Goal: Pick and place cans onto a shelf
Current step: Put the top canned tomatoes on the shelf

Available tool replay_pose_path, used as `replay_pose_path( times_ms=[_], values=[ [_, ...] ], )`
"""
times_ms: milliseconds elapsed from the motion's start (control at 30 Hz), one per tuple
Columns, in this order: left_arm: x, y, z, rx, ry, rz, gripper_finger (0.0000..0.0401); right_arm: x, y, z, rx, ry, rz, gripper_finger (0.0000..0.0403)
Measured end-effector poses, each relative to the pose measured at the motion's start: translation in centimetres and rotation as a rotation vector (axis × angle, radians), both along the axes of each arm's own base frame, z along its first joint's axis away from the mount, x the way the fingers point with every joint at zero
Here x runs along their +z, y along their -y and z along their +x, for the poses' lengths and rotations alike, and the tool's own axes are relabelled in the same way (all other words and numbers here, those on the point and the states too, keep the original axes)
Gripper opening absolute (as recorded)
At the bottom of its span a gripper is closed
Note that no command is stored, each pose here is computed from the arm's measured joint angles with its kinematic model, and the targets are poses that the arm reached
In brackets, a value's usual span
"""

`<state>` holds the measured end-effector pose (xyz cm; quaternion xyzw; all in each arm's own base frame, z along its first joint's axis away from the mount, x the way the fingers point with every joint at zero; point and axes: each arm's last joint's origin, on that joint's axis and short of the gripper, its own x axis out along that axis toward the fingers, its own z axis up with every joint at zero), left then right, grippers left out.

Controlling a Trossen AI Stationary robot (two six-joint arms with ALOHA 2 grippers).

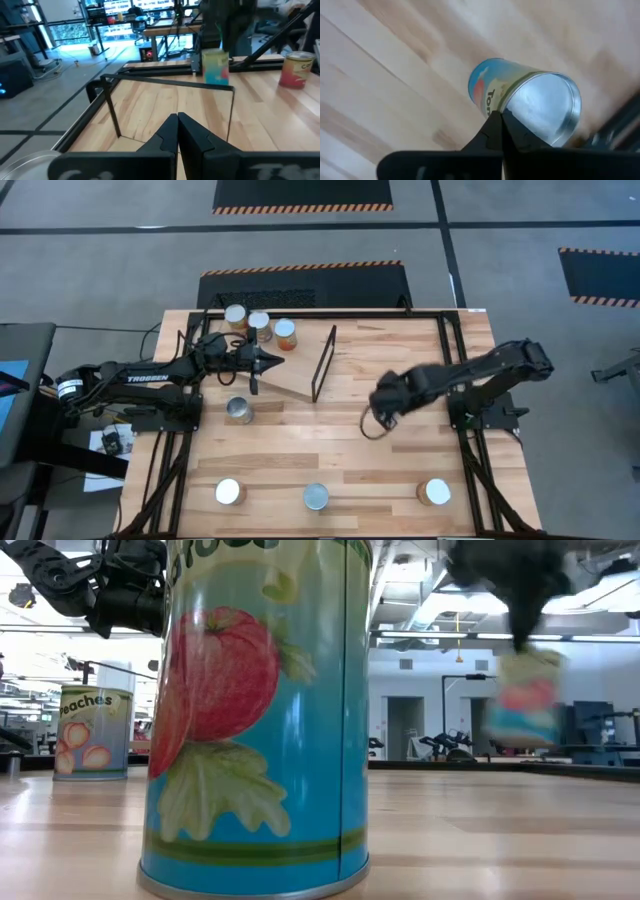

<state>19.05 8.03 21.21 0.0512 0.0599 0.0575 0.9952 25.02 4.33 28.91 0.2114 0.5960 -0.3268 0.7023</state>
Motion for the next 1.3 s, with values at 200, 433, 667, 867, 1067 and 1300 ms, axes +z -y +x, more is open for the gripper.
replay_pose_path(
  times_ms=[200,433,667,867,1067,1300],
  values=[
    [-0.2,-0.2,-0.1,0.065,-0.021,-0.001,0.0000,7.9,2.4,0.7,0.055,0.204,-0.118,0.0008],
    [-0.2,-0.2,0.0,0.067,-0.020,0.000,0.0000,15.1,5.8,3.4,0.195,0.480,-0.390,0.0004],
    [-0.2,-0.2,-0.1,0.073,-0.020,0.000,0.0000,15.4,11.2,9.9,0.394,0.513,-0.430,0.0003],
    [-0.2,-0.2,-0.1,0.076,-0.020,0.000,0.0000,10.9,16.0,14.7,0.476,0.396,-0.299,0.0003],
    [-0.2,-0.2,-0.1,0.076,-0.020,0.000,0.0000,5.5,18.0,17.4,0.510,0.261,-0.207,0.0004],
    [-0.2,-0.2,-0.1,0.077,-0.022,-0.001,0.0000,2.6,18.3,18.8,0.546,0.191,-0.161,0.0003]
  ],
)
